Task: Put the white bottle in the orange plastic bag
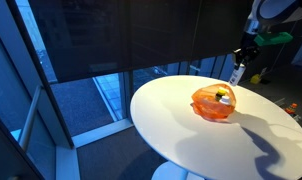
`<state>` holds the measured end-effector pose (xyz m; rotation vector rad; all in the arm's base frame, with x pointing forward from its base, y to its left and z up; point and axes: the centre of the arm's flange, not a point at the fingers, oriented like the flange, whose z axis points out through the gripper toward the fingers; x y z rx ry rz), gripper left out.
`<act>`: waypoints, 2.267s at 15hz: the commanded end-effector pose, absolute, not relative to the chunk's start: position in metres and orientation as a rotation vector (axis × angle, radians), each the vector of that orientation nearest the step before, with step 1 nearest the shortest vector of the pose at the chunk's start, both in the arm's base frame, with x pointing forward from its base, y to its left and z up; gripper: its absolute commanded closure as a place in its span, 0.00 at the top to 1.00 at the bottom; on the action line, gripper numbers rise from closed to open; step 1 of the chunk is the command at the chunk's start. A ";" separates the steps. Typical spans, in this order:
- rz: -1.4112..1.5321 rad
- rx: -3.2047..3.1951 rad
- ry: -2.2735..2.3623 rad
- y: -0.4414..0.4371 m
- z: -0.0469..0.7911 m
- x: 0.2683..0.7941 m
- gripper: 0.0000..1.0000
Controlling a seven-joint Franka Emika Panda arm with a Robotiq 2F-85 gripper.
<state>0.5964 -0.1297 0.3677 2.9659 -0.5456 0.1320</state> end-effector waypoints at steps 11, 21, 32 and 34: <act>0.184 2.991 -0.399 -0.085 0.371 0.608 0.10; 0.145 3.051 -0.245 -0.048 0.333 0.621 0.10; 0.001 3.154 -0.185 -0.033 0.288 0.618 0.10; -0.018 3.181 -0.183 -0.030 0.285 0.615 0.10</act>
